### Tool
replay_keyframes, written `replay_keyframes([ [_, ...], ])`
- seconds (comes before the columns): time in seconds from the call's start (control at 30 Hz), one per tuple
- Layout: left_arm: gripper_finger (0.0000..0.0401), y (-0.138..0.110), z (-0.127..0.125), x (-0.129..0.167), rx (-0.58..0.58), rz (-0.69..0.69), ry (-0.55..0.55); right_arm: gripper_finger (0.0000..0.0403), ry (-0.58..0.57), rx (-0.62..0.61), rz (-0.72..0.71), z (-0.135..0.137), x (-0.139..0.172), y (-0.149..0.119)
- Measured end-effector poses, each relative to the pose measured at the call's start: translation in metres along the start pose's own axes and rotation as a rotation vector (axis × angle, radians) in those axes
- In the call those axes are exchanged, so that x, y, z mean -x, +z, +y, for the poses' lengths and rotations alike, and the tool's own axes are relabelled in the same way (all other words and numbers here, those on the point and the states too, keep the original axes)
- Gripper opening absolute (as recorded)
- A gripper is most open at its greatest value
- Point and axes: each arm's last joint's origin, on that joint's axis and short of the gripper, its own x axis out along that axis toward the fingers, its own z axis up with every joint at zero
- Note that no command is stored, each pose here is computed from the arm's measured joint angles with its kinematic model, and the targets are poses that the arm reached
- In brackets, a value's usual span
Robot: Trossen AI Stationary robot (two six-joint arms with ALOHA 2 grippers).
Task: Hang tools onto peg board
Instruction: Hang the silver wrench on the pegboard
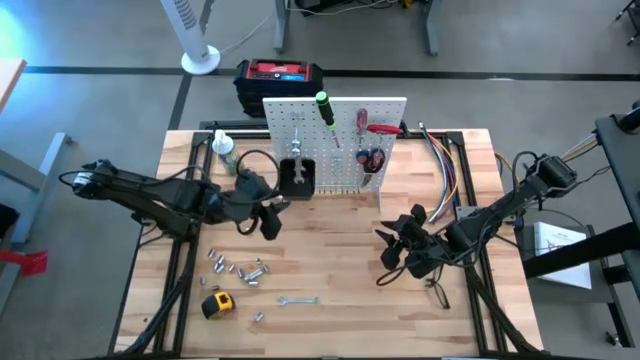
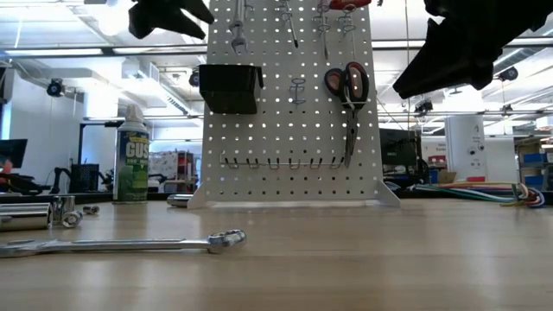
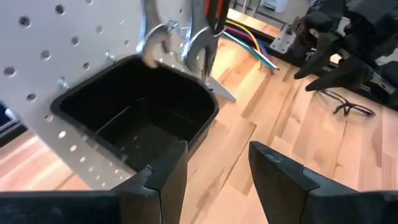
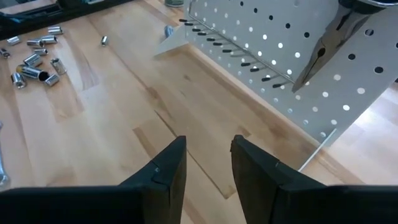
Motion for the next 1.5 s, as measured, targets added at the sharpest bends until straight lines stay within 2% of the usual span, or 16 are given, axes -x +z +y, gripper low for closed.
replay_keyframes([
  [0.2, 0.0158, -0.019, -0.007, 0.002, -0.011, 0.017, 0.002, 0.0111, -0.002, 0.081, -0.001, 0.0, 0.0, 0.0],
  [0.33, 0.0157, -0.039, -0.01, 0.0, -0.019, 0.051, -0.007, 0.0099, -0.001, 0.171, 0.001, 0.0, 0.0, 0.0],
  [0.5, 0.0157, -0.068, -0.012, -0.014, -0.038, 0.01, -0.014, 0.0065, -0.019, 0.297, -0.014, -0.003, -0.008, 0.005],
  [0.6, 0.0157, -0.086, -0.01, -0.026, -0.061, -0.012, -0.086, 0.0032, -0.057, 0.301, -0.041, -0.009, -0.024, 0.012],
  [0.7, 0.0157, -0.103, -0.003, -0.036, -0.071, -0.054, -0.11, 0.0006, -0.092, 0.288, -0.039, -0.017, -0.044, 0.02],
  [0.77, 0.0157, -0.115, 0.005, -0.042, -0.072, -0.066, -0.103, 0.0004, -0.025, 0.307, 0.031, -0.023, -0.057, 0.024],
  [0.8, 0.0157, -0.119, 0.01, -0.044, -0.062, -0.076, -0.101, 0.0005, 0.055, 0.311, 0.084, -0.027, -0.065, 0.026],
  [0.9, 0.0157, -0.129, 0.023, -0.048, -0.026, -0.106, -0.089, 0.0002, 0.402, 0.28, 0.211, -0.043, -0.088, 0.038],
  [0.97, 0.0157, -0.133, 0.031, -0.048, -0.022, -0.119, -0.081, 0.0001, 0.513, 0.227, 0.227, -0.058, -0.102, 0.046],
  [1.07, 0.0157, -0.132, 0.042, -0.046, -0.014, -0.146, -0.077, 0.0001, 0.478, 0.206, 0.233, -0.082, -0.117, 0.052],
  [1.2, 0.0157, -0.136, 0.056, -0.043, -0.016, -0.145, -0.087, 0.0001, 0.431, 0.202, 0.24, -0.1, -0.13, 0.053],
  [1.33, 0.0157, -0.139, 0.067, -0.041, 0.006, -0.138, -0.104, 0.0002, 0.428, 0.218, 0.232, -0.1, -0.138, 0.05],
  [1.5, 0.0157, -0.138, 0.067, -0.037, 0.095, -0.091, -0.225, 0.0002, 0.439, 0.19, 0.23, -0.096, -0.139, 0.049],
])
